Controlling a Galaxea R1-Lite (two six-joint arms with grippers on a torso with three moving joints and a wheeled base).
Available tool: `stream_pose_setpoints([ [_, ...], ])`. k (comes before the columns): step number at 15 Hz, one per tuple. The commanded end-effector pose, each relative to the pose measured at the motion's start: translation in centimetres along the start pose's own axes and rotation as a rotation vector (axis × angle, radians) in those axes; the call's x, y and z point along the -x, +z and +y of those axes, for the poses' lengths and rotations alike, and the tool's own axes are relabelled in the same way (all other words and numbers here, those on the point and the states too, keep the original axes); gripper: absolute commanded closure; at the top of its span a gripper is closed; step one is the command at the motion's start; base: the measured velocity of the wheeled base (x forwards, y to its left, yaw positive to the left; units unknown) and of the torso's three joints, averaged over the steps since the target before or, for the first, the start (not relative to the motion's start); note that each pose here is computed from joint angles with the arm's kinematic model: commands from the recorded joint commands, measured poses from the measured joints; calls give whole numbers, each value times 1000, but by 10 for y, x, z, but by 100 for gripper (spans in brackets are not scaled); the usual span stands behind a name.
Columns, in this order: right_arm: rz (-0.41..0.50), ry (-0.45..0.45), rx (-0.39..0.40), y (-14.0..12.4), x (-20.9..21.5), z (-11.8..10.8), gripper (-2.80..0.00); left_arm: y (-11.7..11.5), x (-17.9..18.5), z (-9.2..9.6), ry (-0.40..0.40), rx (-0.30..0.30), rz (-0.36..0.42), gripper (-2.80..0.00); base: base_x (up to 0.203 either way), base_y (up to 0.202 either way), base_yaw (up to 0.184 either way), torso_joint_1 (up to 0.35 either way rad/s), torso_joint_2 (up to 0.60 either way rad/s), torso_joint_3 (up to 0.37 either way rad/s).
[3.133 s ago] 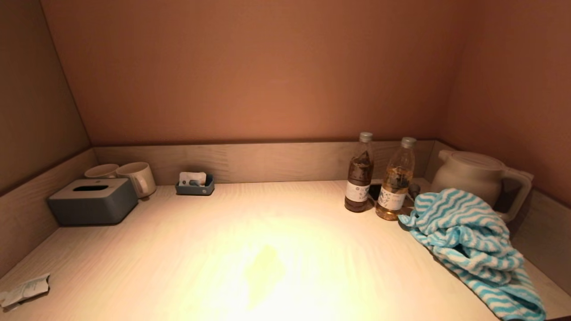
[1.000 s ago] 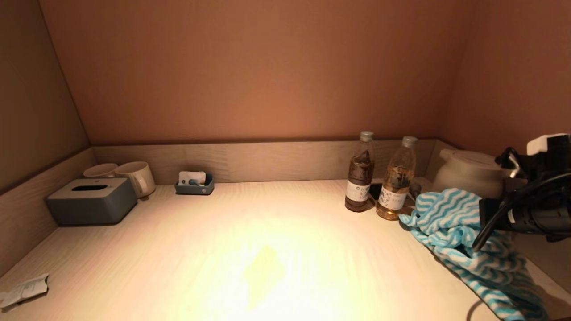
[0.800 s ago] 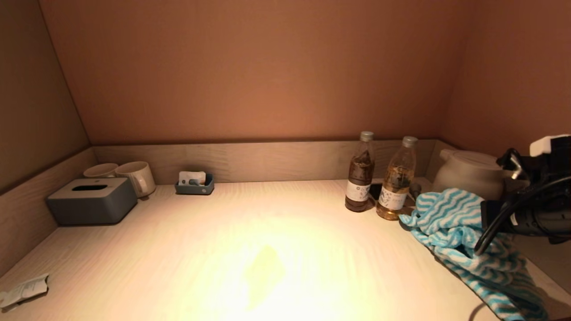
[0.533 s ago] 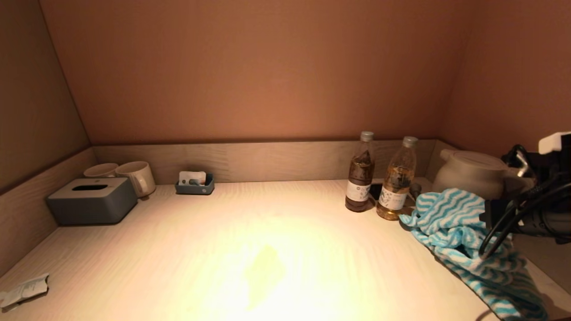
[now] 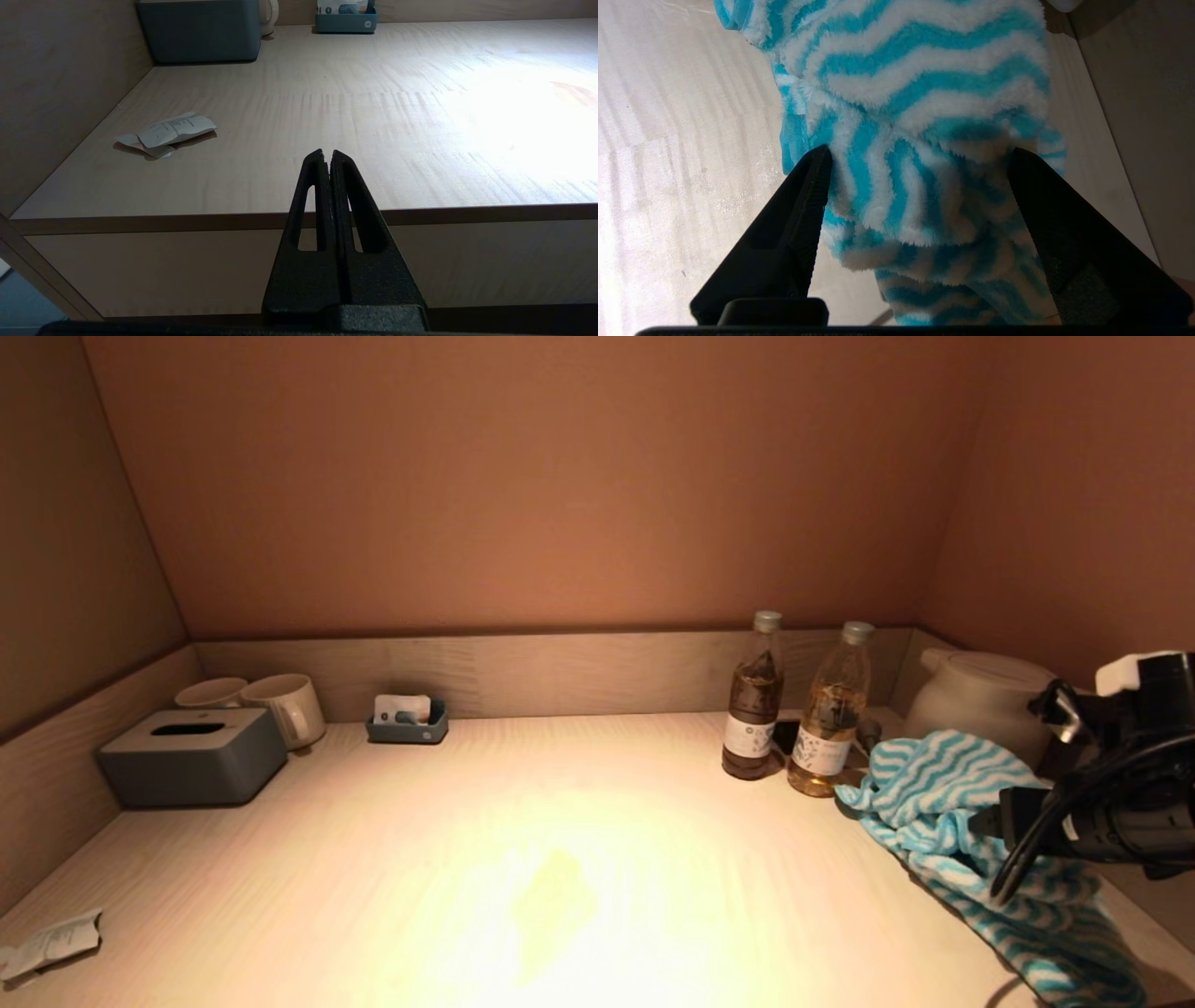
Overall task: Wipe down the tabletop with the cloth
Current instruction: Pick up the tablecloth
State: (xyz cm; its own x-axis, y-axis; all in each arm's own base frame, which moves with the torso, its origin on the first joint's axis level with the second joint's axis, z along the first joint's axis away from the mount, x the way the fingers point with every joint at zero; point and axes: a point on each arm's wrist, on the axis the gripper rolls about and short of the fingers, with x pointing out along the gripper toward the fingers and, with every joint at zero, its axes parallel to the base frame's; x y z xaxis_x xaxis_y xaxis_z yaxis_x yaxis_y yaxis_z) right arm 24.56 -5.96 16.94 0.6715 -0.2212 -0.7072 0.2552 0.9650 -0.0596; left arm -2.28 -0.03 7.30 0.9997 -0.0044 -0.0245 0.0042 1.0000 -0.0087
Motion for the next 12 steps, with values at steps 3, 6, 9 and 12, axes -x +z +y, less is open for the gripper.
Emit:
stream_pose_setpoints([
  [3, 33, -3, 6, 5, -44, 2, -280, 0, 0, 0, 1, 1, 0, 0, 0, 0, 0, 0, 0, 0],
  [6, 57, 1, -2, 1, -65, 4, -280, 0, 0, 0, 1, 1, 0, 0, 0, 0, 0, 0, 0, 0],
  [9, 76, 6, -3, -3, -70, 4, -280, 0, 0, 0, 1, 1, 0, 0, 0, 0, 0, 0, 0, 0],
  [12, 61, 5, -3, -3, -63, 4, 0, 0, 0, 0, 1, 1, 0, 0, 0, 0, 0, 0, 0, 0],
])
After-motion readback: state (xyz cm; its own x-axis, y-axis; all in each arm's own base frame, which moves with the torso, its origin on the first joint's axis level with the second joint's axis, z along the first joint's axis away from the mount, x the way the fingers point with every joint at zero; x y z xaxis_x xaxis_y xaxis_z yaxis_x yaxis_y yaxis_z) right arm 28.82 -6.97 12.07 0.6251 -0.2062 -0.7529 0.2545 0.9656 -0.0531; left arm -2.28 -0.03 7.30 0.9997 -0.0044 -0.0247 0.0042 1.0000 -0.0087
